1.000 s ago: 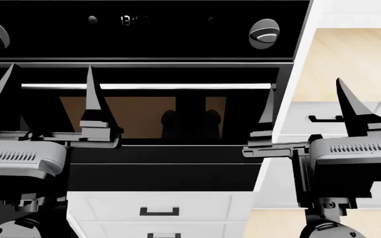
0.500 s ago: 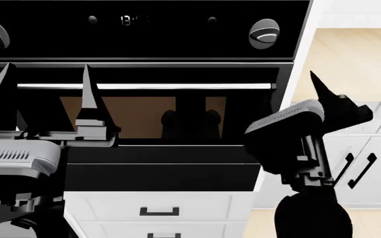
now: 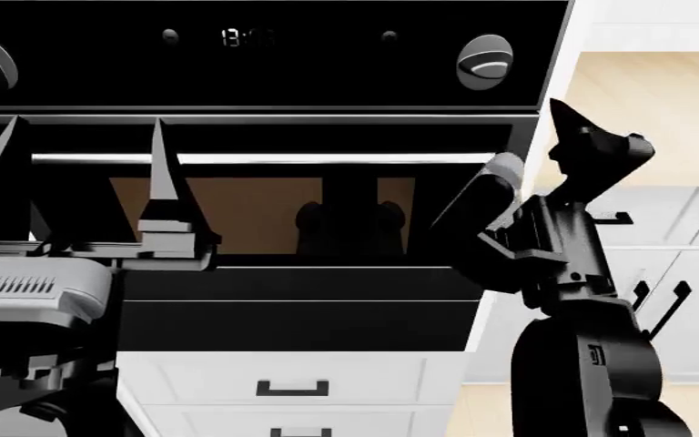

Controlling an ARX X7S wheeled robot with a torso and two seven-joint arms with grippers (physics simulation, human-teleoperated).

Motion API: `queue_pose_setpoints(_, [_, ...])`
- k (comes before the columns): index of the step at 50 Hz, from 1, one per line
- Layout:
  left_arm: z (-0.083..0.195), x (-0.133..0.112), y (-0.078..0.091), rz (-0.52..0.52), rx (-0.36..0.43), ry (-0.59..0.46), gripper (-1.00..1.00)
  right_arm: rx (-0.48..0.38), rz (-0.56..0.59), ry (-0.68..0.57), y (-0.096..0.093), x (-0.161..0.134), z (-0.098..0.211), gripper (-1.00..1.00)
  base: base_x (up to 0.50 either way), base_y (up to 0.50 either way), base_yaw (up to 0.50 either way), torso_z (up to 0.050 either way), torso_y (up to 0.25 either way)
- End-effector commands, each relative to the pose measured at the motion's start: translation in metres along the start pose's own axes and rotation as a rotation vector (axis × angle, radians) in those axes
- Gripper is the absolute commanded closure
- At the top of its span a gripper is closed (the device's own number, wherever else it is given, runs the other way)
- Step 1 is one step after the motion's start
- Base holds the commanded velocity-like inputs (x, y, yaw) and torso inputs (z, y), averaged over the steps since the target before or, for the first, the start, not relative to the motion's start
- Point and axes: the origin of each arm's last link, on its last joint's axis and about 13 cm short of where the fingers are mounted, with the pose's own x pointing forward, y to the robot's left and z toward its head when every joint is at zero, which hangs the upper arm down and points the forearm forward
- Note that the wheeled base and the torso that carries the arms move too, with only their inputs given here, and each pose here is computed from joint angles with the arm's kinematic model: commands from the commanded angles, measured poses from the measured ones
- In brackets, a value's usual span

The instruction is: Preheat the oven by turning the temperature knob.

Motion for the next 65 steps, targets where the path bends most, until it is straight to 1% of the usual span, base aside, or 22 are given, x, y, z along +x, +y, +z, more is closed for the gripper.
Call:
queue_pose_setpoints(1, [0.000, 0.000, 0.000, 0.002, 0.004, 0.002, -1.00, -0.146, 0.019, 0.056, 0.001, 0.006, -0.006, -1.00, 0.00, 0.00, 0.00, 0.000, 0.000])
queue_pose_setpoints(6, [0.000, 0.000, 0.000, 0.003, 0.004, 0.002, -1.00, -0.180, 0.030, 0.056, 0.001, 0.007, -0.006, -1.00, 0.00, 0.00, 0.00, 0.000, 0.000])
queue_pose_setpoints(12, [0.000, 0.000, 0.001, 0.004, 0.001, 0.002, -1.00, -0.211, 0.047, 0.070, 0.001, 0.014, -0.006, -1.00, 0.00, 0.00, 0.00, 0.000, 0.000])
queue_pose_setpoints(18, [0.001, 0.001, 0.001, 0.006, 0.000, 0.003, -1.00, -0.208, 0.035, 0.080, -0.006, 0.025, -0.004, -1.00, 0.00, 0.00, 0.00, 0.000, 0.000])
queue_pose_setpoints(37, [-0.002, 0.001, 0.000, 0.000, 0.002, 0.007, -1.00, -0.219, 0.055, 0.082, -0.003, 0.040, -0.008, -1.00, 0.00, 0.00, 0.00, 0.000, 0.000])
queue_pose_setpoints(44, [-0.001, 0.000, 0.001, 0.000, 0.002, 0.007, -1.00, -0.223, 0.065, 0.075, -0.006, 0.047, -0.005, -1.00, 0.00, 0.00, 0.00, 0.000, 0.000])
queue_pose_setpoints(57, [-0.001, -0.001, 0.002, -0.001, 0.003, 0.007, -1.00, -0.253, 0.092, 0.090, -0.003, 0.059, -0.006, -1.00, 0.00, 0.00, 0.00, 0.000, 0.000])
queue_pose_setpoints(65, [-0.003, 0.000, 0.002, 0.001, 0.002, 0.011, -1.00, -0.268, 0.100, 0.103, -0.005, 0.070, -0.006, -1.00, 0.00, 0.00, 0.00, 0.000, 0.000])
